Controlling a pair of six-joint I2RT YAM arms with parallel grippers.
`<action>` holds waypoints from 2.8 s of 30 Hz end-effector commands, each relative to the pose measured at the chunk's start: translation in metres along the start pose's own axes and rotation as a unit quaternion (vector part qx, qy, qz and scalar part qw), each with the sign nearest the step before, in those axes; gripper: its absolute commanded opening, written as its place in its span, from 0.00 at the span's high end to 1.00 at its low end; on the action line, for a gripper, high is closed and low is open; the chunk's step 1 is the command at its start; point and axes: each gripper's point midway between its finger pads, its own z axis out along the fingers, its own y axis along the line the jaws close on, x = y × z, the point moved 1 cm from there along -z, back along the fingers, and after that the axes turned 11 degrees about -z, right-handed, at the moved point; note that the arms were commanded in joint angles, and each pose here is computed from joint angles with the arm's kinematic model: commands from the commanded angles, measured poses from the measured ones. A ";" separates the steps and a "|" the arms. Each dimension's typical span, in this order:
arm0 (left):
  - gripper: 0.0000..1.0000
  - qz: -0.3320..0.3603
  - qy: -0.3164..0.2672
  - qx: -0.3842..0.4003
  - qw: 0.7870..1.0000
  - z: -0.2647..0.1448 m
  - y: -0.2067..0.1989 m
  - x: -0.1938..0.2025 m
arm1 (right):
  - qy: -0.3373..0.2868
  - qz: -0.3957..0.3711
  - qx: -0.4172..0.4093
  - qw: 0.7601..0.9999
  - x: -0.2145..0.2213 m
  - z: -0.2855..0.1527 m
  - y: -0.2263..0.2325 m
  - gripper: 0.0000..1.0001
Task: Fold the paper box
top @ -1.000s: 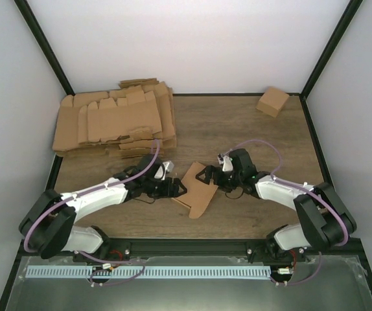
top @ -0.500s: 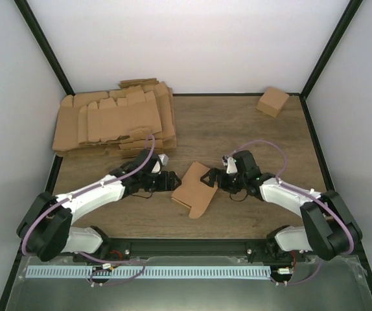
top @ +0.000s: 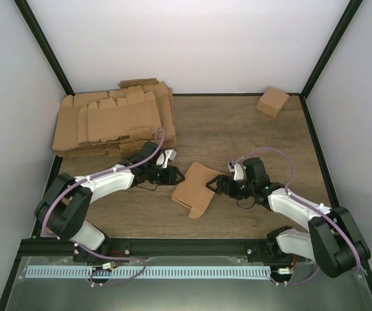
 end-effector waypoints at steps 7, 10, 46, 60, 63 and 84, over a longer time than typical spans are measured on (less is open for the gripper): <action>0.62 -0.014 0.006 0.030 0.999 0.012 0.012 -0.007 | -0.003 -0.003 -0.039 0.999 0.003 -0.002 0.005 0.00; 0.62 -0.021 0.013 0.034 0.999 0.014 0.016 -0.004 | -0.001 0.000 -0.042 0.999 0.006 0.000 0.004 0.00; 0.69 -0.075 0.009 0.004 0.997 0.010 0.059 0.001 | -0.090 0.031 0.014 0.995 -0.007 -0.026 -0.013 0.07; 0.45 -0.027 0.046 0.099 0.994 0.008 0.008 -0.001 | -0.073 0.024 0.008 0.997 -0.004 -0.021 -0.014 0.06; 0.46 -0.020 0.059 0.105 0.993 0.016 0.003 0.002 | -0.072 0.022 0.008 0.997 -0.003 -0.020 -0.015 0.06; 0.69 -0.076 0.046 0.017 0.996 0.031 0.053 0.007 | -0.083 0.040 0.064 0.994 0.003 -0.026 -0.033 0.11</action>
